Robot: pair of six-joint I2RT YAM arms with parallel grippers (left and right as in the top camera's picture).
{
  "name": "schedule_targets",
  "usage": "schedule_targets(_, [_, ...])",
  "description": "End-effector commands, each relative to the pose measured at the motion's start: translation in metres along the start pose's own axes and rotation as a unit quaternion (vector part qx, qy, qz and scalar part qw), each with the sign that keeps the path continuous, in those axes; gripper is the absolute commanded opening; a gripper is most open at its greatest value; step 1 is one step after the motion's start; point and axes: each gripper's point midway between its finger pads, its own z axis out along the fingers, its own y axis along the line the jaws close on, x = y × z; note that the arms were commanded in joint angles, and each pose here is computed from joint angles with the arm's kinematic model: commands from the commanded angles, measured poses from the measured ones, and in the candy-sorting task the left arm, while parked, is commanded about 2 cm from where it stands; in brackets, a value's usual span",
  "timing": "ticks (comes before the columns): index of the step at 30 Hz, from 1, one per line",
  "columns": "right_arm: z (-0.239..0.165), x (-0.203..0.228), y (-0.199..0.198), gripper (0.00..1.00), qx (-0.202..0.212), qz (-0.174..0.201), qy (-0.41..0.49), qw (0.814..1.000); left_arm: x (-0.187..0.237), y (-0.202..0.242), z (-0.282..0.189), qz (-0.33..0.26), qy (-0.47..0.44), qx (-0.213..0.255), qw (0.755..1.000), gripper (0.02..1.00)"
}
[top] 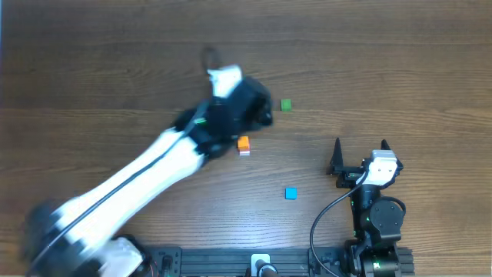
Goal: Stack Cubes
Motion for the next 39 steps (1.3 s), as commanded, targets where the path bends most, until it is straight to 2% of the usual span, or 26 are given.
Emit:
schedule_targets(1, [0.000,0.002,-0.003,0.993,0.007,0.002,0.002,1.000,-0.083,0.027,-0.096,-0.035,-0.146,0.035,0.988,0.996])
schedule_targets(4, [0.000,0.002,-0.003,0.991,0.007,0.002,0.002,1.000,-0.102,0.054,-0.129,-0.037,-0.185,0.042,0.981,0.998])
schedule_targets(7, [0.000,0.002,-0.003,0.991,0.007,0.002,0.002,1.000,-0.103,0.089,-0.147,-0.039,-0.202,0.045,0.978,0.993])
schedule_targets(14, [0.000,0.002,-0.003,0.991,0.007,0.002,0.002,1.000,-0.074,0.167,-0.149,-0.060,-0.255,0.029,0.965,0.996])
schedule_targets(16, [0.000,0.002,-0.003,0.993,0.007,0.002,0.002,1.000,-0.063,0.182,-0.146,-0.041,-0.272,0.026,0.961,0.996])
schedule_targets(21, [0.000,0.002,-0.003,0.993,0.007,0.002,0.002,1.000,-0.042,0.192,-0.144,0.051,-0.325,0.043,0.943,0.993])
schedule_targets(26, [0.000,0.002,-0.003,0.991,0.007,0.002,0.002,1.000,-0.022,0.197,-0.133,0.100,-0.353,0.048,0.929,0.998])
schedule_targets(30, [0.000,0.002,-0.003,0.993,0.007,0.002,0.002,1.000,-0.004,0.208,-0.113,0.122,-0.360,0.037,0.924,0.996])
schedule_targets(39, [0.000,0.002,-0.003,0.993,0.007,0.002,0.002,1.000,0.015,0.233,-0.085,0.107,-0.369,0.015,0.923,0.996])
